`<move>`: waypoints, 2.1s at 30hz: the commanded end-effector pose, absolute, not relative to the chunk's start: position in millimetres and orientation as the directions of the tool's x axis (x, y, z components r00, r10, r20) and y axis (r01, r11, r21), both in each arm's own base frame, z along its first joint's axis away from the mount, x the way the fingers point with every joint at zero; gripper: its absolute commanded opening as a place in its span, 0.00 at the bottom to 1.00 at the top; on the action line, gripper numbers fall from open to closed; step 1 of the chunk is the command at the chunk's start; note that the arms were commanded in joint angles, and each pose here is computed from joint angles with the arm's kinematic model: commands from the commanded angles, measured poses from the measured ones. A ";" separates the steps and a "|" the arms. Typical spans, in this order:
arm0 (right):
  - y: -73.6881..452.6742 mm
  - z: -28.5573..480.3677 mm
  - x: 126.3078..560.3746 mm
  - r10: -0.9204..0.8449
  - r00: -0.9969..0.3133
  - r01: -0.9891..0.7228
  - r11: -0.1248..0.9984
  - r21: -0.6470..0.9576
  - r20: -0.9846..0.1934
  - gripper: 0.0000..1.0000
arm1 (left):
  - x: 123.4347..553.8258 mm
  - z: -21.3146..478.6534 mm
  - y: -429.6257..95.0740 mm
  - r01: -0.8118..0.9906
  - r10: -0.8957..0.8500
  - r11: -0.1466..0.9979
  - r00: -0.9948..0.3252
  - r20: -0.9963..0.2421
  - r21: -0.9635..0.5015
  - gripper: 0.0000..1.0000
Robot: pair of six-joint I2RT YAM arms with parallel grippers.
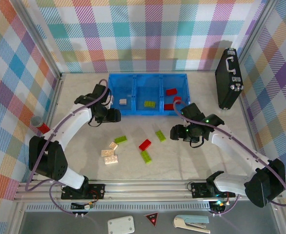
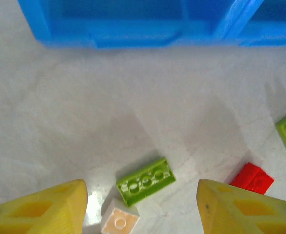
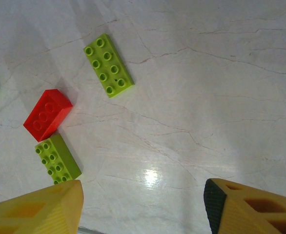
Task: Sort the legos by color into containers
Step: Pick up the lego from the bottom-left of the table.
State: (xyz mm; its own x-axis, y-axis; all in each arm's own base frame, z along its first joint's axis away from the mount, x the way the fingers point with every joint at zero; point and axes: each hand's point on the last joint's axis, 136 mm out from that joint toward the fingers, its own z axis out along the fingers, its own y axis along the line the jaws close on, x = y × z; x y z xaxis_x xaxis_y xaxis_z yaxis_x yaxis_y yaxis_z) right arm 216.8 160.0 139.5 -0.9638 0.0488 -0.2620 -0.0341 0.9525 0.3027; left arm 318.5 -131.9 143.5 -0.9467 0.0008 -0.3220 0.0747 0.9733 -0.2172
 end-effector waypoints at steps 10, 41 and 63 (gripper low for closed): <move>167.3 139.2 212.2 0.030 -0.967 -0.053 0.948 0.315 -0.253 0.67 | 252.7 105.9 -138.7 0.075 0.031 0.977 -0.976 -0.217 -0.199 0.60; 175.3 129.7 213.0 -0.021 -0.976 -0.086 0.952 0.293 -0.218 0.68 | 189.5 37.7 -94.4 -0.143 -0.137 0.989 -0.986 -0.098 0.049 0.92; 179.6 122.6 211.6 -0.030 -0.979 -0.086 0.956 0.280 -0.200 0.68 | 189.8 25.6 -100.0 -0.115 -0.113 0.993 -0.990 -0.087 0.027 0.69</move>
